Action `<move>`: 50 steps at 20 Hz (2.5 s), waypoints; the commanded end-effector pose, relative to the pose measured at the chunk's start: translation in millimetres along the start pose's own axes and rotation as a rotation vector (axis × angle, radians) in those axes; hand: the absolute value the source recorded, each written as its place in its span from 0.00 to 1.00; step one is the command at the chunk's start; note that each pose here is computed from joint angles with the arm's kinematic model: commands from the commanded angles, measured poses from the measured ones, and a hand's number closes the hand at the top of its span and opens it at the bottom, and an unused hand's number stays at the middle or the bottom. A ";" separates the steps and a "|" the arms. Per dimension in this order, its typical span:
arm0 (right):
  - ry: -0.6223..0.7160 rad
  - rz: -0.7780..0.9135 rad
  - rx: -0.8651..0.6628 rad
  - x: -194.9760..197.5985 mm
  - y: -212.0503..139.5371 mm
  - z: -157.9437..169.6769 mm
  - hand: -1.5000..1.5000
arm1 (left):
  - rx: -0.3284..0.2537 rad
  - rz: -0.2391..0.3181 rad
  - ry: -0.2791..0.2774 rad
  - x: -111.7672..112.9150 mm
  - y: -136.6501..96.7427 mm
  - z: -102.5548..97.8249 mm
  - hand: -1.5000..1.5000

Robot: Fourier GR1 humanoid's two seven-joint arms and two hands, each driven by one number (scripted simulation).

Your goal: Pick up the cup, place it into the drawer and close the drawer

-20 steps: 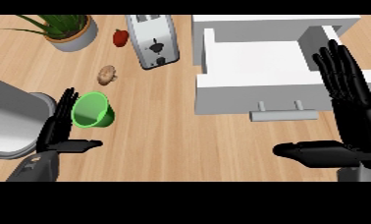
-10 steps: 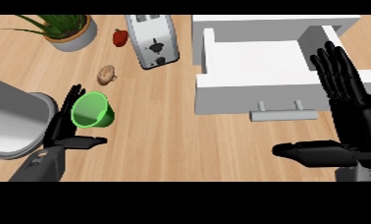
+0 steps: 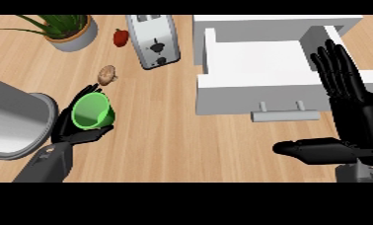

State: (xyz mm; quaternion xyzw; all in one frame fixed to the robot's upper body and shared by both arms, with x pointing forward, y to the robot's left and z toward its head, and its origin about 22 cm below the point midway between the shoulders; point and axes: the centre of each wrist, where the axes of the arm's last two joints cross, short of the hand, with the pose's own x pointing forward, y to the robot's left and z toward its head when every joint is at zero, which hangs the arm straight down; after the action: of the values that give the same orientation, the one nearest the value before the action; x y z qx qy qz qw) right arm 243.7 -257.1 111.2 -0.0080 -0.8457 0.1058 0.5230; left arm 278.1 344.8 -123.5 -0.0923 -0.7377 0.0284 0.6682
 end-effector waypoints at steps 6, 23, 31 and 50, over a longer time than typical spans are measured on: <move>0.013 0.010 0.012 -2.8 0.4 5.5 0.00 | -0.154 0.259 -0.102 -2.4 -6.8 -2.9 1.00; 0.011 0.017 -0.011 -2.6 -24.2 9.4 0.00 | 0.127 0.178 -0.422 -8.6 -45.5 -21.6 1.00; 0.035 0.032 -0.042 -11.7 -17.7 9.4 0.00 | -0.069 0.153 -0.448 45.6 -64.7 -83.7 1.00; 0.038 0.027 -0.037 -11.6 -35.7 29.6 0.00 | -0.229 -0.059 -0.463 207.5 -256.2 -170.9 1.00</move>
State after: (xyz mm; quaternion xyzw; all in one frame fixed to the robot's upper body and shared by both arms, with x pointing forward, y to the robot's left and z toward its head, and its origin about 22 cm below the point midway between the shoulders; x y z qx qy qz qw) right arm 230.7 -288.0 106.2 -0.0330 -0.8380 0.0956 0.5363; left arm 403.4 142.1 104.9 -0.1446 -0.8765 -0.0378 0.4576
